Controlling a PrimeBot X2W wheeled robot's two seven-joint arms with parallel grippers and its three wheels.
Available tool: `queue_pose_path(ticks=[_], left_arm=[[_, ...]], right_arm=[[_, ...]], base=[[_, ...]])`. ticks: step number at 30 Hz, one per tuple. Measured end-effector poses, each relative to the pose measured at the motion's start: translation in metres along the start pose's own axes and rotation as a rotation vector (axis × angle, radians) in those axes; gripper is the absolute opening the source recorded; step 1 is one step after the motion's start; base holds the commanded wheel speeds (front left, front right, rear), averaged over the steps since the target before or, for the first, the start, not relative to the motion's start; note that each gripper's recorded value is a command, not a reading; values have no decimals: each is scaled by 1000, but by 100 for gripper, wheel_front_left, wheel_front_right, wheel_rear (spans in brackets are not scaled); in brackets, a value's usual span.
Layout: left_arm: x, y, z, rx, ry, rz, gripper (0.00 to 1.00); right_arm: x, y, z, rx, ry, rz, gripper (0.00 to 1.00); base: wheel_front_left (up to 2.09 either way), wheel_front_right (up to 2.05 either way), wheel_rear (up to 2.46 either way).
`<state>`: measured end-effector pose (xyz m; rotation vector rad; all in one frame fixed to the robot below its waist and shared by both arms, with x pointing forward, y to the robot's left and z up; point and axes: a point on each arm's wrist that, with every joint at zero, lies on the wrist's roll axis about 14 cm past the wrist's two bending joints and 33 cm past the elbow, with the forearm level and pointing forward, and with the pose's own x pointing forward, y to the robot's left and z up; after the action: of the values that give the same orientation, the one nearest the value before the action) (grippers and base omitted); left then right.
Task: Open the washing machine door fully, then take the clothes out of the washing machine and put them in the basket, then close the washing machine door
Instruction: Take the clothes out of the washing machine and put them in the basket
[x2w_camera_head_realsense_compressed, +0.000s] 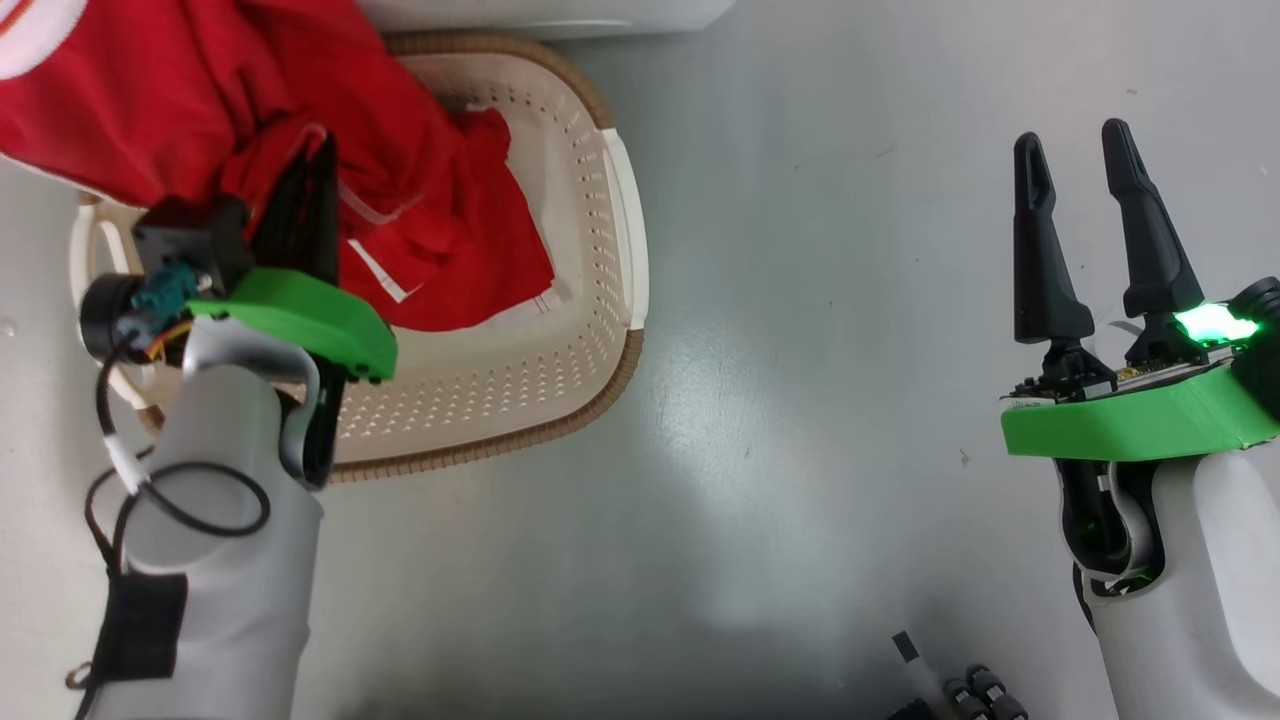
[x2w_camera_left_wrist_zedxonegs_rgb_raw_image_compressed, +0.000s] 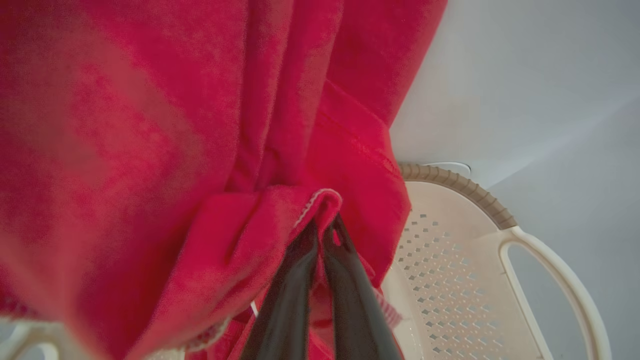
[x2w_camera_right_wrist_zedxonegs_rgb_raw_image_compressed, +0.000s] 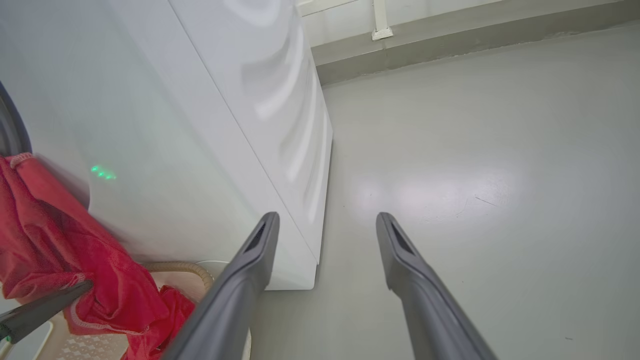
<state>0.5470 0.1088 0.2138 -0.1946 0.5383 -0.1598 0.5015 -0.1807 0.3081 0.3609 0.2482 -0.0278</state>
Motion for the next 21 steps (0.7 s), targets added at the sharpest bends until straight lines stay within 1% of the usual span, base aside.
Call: queue_pose_path(ticks=[6,7,8,9,10,12,13,14,15,16,21], left_arm=[[12,2,-7,-3,26,4,0],[13,2,-9,-4,30,6,1],[13,3,-10,-6,34,8,5],[14,3,-10,-8,36,9,12],[14,3,-9,-8,33,9,27],[16,2,-6,-6,26,7,53],[16,2,-5,-5,25,6,72],[16,2,-5,-4,24,6,85],[15,2,-4,-3,23,6,95],[15,2,-2,-2,19,5,100],[13,1,13,7,-17,0,100]], right_arm=[[5,-2,-5,-2,7,1,100],[5,-2,-6,-2,8,0,100],[5,-2,-7,-2,9,0,100],[5,-2,-7,-2,10,0,100],[5,-2,-7,-2,10,0,100],[5,-2,-7,-3,10,1,100],[5,-1,-7,-5,10,3,100],[5,-1,-7,-8,10,5,100],[5,0,-6,-7,9,6,100],[5,0,-6,-7,7,7,100],[6,5,-2,-9,-2,18,100]], base=[[0,0,0],[0,0,0],[0,0,0],[0,0,0],[0,0,0],[0,0,0],[0,0,0],[0,0,0],[0,0,0],[0,0,0],[0,0,0]])
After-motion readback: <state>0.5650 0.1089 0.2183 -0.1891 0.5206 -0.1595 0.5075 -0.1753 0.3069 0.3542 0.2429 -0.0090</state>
